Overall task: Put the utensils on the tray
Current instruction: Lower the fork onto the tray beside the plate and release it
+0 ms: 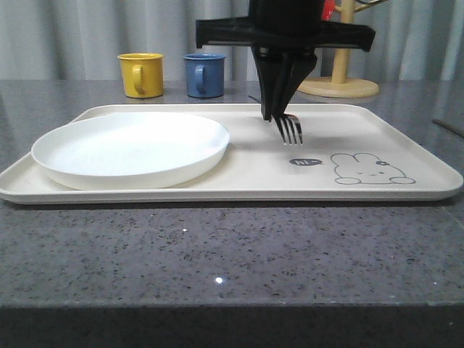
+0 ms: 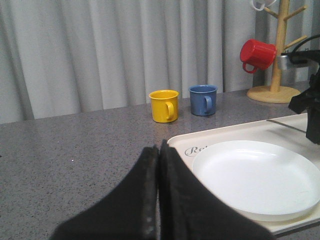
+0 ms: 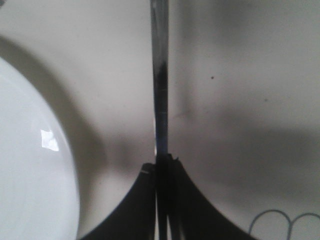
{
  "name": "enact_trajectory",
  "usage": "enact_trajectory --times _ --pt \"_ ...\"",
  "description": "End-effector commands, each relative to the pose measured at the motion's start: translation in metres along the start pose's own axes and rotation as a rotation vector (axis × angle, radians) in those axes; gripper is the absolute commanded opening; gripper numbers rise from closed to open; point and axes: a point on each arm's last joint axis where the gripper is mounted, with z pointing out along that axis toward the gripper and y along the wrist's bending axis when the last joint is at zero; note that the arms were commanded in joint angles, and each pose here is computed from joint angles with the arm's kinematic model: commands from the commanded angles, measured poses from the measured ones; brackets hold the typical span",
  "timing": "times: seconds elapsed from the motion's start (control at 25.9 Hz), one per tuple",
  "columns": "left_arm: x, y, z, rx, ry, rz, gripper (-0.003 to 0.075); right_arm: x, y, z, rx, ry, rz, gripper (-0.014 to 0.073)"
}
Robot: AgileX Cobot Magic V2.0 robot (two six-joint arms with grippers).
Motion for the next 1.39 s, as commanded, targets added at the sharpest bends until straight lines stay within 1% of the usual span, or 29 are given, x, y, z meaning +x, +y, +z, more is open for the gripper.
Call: enact_trajectory --times 0.0,0.15,0.39,0.5,0.66,0.77,0.85,0.92,1.04,1.19,1.27,1.35 --pt "-0.014 0.002 -0.002 -0.009 -0.094 -0.020 -0.0018 -0.007 0.003 -0.017 -0.042 -0.062 0.033 -0.0026" --pt "-0.014 0.002 -0.002 -0.009 -0.094 -0.020 -0.0018 -0.008 0.003 -0.010 -0.036 -0.051 0.071 -0.0026" --pt "-0.014 0.002 -0.002 -0.009 -0.094 -0.020 -0.0018 -0.007 0.003 -0.008 -0.032 -0.040 0.082 -0.0018" --pt "-0.014 0.002 -0.002 -0.009 -0.094 -0.020 -0.0018 -0.007 0.004 -0.008 -0.035 -0.037 0.084 0.0057" --pt "-0.014 0.002 -0.002 -0.009 -0.094 -0.020 -0.0018 -0.006 0.004 -0.008 -0.040 -0.032 0.088 0.0201" --pt "-0.014 0.002 -0.002 -0.009 -0.094 -0.020 -0.0018 -0.005 0.002 -0.011 -0.024 -0.023 0.084 0.0275" --pt "-0.014 0.002 -0.002 -0.009 -0.094 -0.020 -0.0018 -0.004 -0.003 -0.017 0.009 -0.025 0.073 0.0301" --pt "-0.014 0.002 -0.002 -0.009 -0.094 -0.020 -0.0018 -0.004 -0.008 -0.027 0.031 -0.040 0.052 0.0301" --pt "-0.014 0.002 -0.002 -0.009 -0.094 -0.020 -0.0018 -0.005 -0.016 -0.046 0.002 -0.067 0.026 0.0301" --pt "-0.014 0.002 -0.002 -0.009 -0.094 -0.020 -0.0018 -0.009 -0.037 -0.076 -0.075 -0.099 -0.030 0.0301" --pt "-0.014 0.002 -0.002 -0.009 -0.094 -0.020 -0.0018 -0.010 -0.052 -0.090 -0.105 -0.101 -0.054 0.0301" --pt "-0.014 0.002 -0.002 -0.009 -0.094 -0.020 -0.0018 -0.012 -0.072 -0.100 -0.106 -0.099 -0.047 0.0301"
